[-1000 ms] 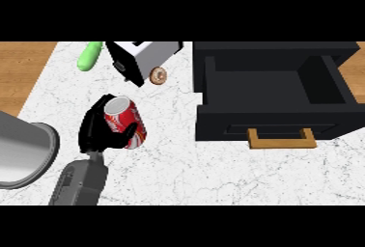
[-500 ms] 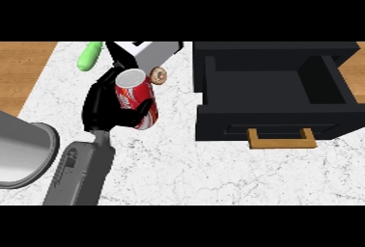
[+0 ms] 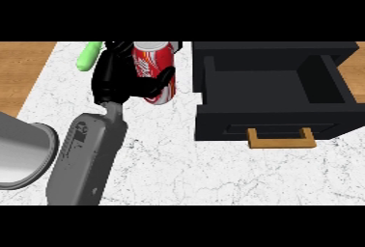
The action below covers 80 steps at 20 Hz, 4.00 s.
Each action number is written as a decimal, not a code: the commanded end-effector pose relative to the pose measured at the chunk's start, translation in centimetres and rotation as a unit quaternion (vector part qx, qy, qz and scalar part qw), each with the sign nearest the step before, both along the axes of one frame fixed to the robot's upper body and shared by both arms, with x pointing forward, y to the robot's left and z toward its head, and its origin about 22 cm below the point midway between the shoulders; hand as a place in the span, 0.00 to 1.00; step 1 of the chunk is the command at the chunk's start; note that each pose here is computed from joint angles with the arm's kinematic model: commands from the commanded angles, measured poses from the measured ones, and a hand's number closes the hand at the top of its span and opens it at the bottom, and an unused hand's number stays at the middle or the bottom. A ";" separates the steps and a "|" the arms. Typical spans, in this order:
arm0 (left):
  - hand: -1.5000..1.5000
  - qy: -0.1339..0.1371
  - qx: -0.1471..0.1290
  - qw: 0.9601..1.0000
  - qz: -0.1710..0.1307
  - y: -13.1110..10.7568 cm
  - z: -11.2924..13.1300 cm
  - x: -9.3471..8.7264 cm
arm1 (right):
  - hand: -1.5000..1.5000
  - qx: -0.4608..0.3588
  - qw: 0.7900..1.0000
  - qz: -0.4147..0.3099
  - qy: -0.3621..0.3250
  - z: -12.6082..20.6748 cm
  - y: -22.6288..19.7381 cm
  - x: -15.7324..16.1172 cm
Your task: Pick up the can, place it into the drawer and close the drawer
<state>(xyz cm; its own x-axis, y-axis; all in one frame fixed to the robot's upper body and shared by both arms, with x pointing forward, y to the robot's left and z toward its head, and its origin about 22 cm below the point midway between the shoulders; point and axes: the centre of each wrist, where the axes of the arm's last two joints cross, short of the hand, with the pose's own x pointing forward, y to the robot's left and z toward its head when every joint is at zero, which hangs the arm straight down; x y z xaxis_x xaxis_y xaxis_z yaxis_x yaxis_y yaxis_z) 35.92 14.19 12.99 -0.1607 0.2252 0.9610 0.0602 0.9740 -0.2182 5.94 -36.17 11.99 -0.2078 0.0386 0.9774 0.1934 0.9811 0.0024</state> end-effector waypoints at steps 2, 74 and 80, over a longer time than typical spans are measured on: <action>1.00 -0.005 0.005 1.000 -0.007 -3.0 1.4 2.0 | 0.00 0.016 1.000 0.000 0.000 0.0 0.2 0.7; 0.00 0.035 0.077 0.995 0.060 -15.1 3.6 6.4 | 0.00 -0.164 0.984 0.033 -0.066 4.0 0.2 2.5; 0.00 0.012 0.057 0.997 0.054 -16.3 4.8 5.6 | 0.00 -0.216 0.968 0.061 -0.114 5.4 3.0 4.1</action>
<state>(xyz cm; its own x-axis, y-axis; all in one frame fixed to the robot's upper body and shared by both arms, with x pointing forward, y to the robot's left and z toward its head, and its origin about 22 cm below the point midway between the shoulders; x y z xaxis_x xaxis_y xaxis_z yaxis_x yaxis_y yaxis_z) 41.79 -1.57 17.14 -0.1318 0.0790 0.9881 -0.0554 0.9947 -0.0869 10.19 -34.78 15.83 -0.4071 0.3009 0.8624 0.1053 0.9533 -0.2829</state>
